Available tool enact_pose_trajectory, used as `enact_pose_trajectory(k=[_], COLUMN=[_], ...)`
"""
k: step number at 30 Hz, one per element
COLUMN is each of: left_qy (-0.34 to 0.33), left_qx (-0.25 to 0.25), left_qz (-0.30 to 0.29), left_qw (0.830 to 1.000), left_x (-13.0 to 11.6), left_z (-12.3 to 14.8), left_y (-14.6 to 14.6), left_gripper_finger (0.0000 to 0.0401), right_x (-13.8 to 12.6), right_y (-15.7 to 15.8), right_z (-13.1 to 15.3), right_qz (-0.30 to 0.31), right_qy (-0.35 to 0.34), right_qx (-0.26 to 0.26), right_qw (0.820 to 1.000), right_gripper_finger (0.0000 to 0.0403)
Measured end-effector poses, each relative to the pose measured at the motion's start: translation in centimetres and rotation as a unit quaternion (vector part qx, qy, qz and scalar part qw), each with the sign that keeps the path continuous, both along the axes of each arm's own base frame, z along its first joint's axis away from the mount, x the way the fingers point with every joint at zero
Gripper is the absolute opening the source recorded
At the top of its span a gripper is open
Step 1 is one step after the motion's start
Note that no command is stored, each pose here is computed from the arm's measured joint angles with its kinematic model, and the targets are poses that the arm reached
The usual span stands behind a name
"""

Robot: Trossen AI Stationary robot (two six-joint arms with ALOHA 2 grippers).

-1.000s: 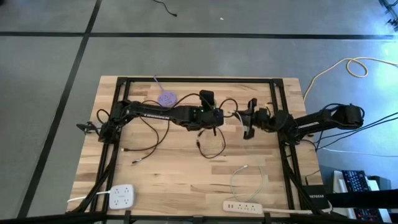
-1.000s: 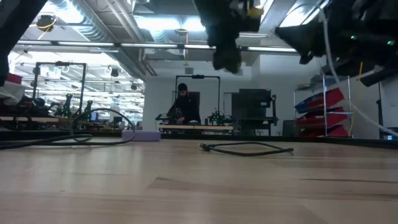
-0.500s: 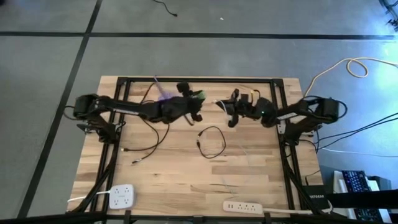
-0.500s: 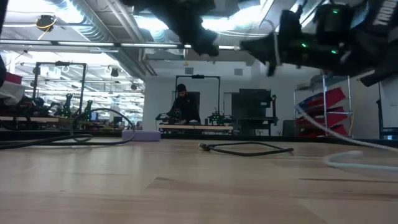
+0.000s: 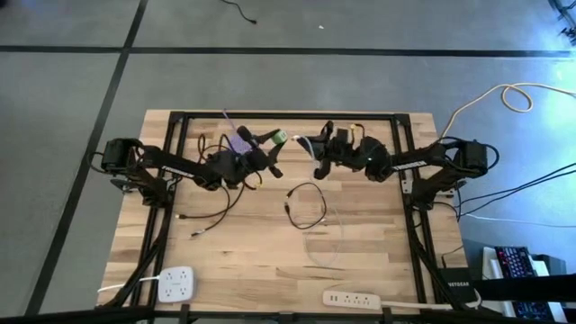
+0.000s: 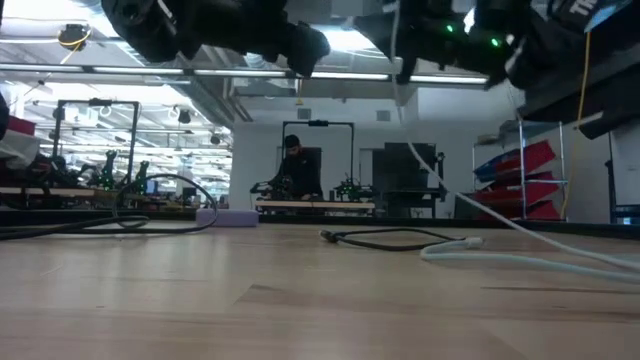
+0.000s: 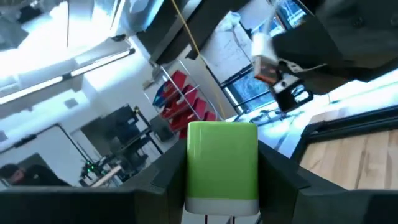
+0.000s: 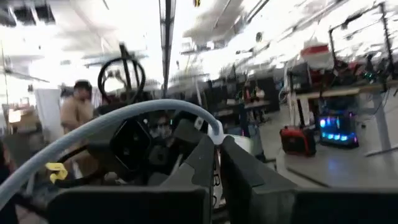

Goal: Insert USB
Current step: Insert the white usb cable into the green charger adapter

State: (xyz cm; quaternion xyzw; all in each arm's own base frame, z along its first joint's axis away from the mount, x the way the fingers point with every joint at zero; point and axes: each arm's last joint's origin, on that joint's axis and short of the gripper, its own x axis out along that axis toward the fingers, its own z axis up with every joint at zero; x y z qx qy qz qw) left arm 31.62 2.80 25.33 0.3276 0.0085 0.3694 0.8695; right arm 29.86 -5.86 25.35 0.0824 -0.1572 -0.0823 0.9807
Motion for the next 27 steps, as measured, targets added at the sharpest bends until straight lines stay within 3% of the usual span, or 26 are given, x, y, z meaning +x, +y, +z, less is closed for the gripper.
enact_pose_trajectory(k=[6,10,17,27], left_qy=[0.004,0.008,0.063,0.073], left_qx=[0.016,0.028,0.071,0.066], left_qz=[-0.003,0.002,0.032,0.053], left_qw=[1.000,1.000,0.995,0.994], left_x=[0.0,-0.1,-0.1,-0.2], left_z=[0.2,0.3,0.2,0.0], left_y=[-0.8,-1.5,-2.1,-2.0], left_gripper_finger=[0.0125,0.0125,0.0125,0.0125], right_x=[1.5,1.5,1.7,2.0], right_y=[2.1,2.4,3.6,3.8], right_z=[1.5,1.6,1.1,-0.3], right_qz=[-0.058,-0.081,-0.053,-0.067], right_qy=[0.008,0.006,0.027,0.113], right_qx=[-0.077,-0.072,-0.053,-0.108], right_qw=[0.995,0.994,0.997,0.985], right_gripper_finger=[0.0001,0.0001,0.0001,0.0001])
